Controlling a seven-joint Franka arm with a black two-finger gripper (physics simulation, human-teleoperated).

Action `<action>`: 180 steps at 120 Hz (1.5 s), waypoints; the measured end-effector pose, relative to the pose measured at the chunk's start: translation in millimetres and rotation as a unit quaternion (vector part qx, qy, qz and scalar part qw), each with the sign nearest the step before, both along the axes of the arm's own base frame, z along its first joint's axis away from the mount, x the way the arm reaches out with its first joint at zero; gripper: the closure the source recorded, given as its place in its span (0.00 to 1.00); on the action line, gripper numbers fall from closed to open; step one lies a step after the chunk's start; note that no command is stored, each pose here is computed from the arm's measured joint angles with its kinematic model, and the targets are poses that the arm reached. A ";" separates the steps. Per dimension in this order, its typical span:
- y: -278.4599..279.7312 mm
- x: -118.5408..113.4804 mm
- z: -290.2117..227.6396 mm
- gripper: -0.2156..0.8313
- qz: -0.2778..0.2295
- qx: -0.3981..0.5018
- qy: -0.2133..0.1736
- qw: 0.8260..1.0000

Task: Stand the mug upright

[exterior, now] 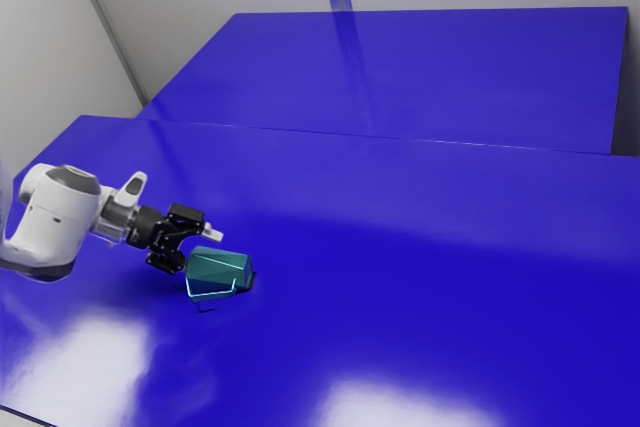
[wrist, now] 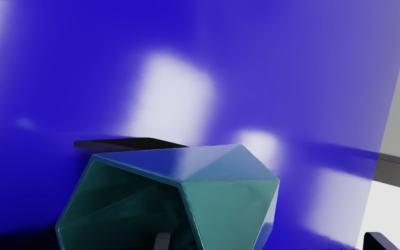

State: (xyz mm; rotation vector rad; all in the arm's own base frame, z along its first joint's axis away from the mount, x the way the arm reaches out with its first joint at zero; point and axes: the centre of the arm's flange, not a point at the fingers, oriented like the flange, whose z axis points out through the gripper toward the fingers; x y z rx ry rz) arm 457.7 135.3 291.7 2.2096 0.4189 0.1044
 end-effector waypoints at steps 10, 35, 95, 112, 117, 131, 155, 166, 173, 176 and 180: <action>-1.2 1.6 1.2 0.45 -0.002 -0.002 -0.007 1.000; 1.9 4.2 4.9 0.81 -0.006 0.000 -0.022 1.000; -17.9 15.2 66.9 0.94 -0.059 0.009 -0.083 0.995; -47.0 41.6 120.1 0.94 -0.167 0.112 -0.096 0.975; -60.3 47.7 128.6 0.95 -0.199 0.144 -0.094 0.965; -84.2 58.5 142.9 0.95 -0.264 0.233 -0.086 0.932; -106.7 73.8 162.0 0.95 -0.322 0.368 -0.076 0.869; -117.4 79.0 160.6 0.95 -0.330 0.404 -0.078 0.849; -119.3 81.4 151.8 0.95 -0.328 0.416 -0.075 0.845; -119.4 82.2 147.8 0.95 -0.327 0.421 -0.073 0.843; -119.4 83.4 142.6 0.95 -0.325 0.425 -0.071 0.842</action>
